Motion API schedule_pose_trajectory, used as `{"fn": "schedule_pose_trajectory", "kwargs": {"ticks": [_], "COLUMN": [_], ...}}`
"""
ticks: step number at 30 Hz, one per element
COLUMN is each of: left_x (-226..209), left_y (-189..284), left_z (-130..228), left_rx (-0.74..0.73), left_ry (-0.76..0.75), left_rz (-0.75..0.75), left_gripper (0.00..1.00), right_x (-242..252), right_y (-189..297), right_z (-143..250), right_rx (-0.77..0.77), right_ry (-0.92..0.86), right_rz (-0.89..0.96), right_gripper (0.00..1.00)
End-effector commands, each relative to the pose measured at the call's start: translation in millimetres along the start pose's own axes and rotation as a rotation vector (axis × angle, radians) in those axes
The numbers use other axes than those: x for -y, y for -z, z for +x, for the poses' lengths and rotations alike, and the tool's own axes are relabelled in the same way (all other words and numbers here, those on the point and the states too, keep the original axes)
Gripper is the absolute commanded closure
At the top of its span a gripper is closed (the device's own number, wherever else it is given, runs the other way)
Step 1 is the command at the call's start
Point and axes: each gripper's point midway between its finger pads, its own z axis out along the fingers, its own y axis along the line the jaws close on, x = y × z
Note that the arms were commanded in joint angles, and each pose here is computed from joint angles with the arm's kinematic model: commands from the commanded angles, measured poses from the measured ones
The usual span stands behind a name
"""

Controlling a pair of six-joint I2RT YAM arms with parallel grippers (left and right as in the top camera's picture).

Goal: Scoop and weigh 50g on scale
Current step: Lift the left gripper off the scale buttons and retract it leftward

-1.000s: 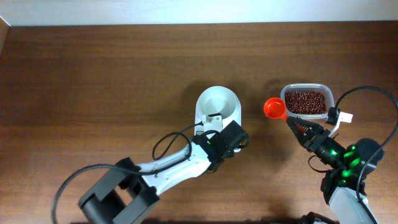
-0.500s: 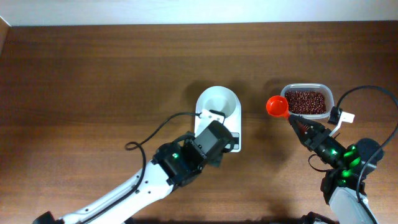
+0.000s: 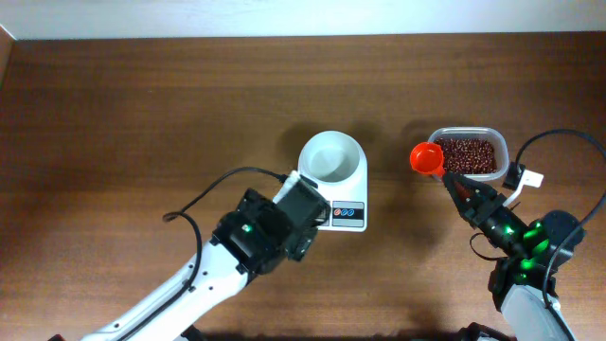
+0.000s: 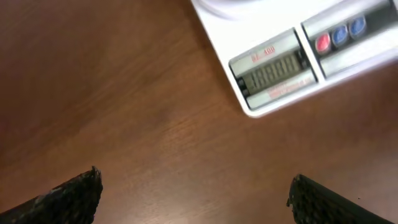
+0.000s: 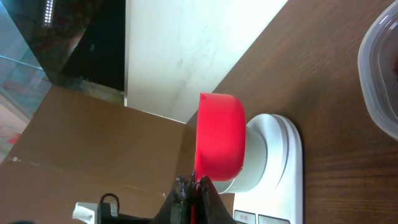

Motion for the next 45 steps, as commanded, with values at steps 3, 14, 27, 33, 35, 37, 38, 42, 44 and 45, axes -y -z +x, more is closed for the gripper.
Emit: {"fn": "schedule_pose_trajectory", "kwargs": {"ticks": [3, 14, 27, 33, 35, 37, 38, 42, 44, 45], "left_x": [-12, -27, -33, -33, -33, -33, -33, -34, -31, -30], "left_y": [35, 61, 71, 71, 71, 71, 71, 74, 82, 87], "left_z": [-7, -1, 0, 0, 0, -1, 0, -4, -11, -14], "left_rx": [0.053, 0.120, 0.167, 0.167, 0.167, 0.167, 0.167, 0.177, 0.222, 0.245], "left_ry": [-0.262, -0.305, -0.369, -0.370, -0.369, -0.369, -0.369, -0.328, -0.297, -0.280], "left_rz": [0.204, 0.246, 0.297, 0.297, 0.297, 0.297, 0.297, 0.302, 0.363, 0.389], "left_gripper": [0.01, 0.01, 0.01, 0.01, 0.01, 0.01, 0.01, 0.01, 0.01, 0.01], "right_x": [-2, -2, -3, -4, -4, -5, -6, -9, -10, -11], "right_y": [0, 0, 0, 0, 0, 0, 1, 1, 1, 1], "right_z": [-3, -3, -2, 0, 1, 3, 4, 9, 12, 12], "right_rx": [0.000, 0.000, -0.006, -0.018, -0.022, -0.033, -0.041, -0.069, -0.084, -0.088], "right_ry": [0.024, 0.025, 0.024, 0.024, 0.024, 0.024, 0.024, 0.024, 0.024, 0.024], "right_rz": [-0.007, -0.007, -0.010, -0.017, -0.019, -0.025, -0.029, -0.045, -0.054, -0.055], "right_gripper": [0.96, 0.96, 0.96, 0.96, 0.96, 0.96, 0.96, 0.96, 0.96, 0.96]}}
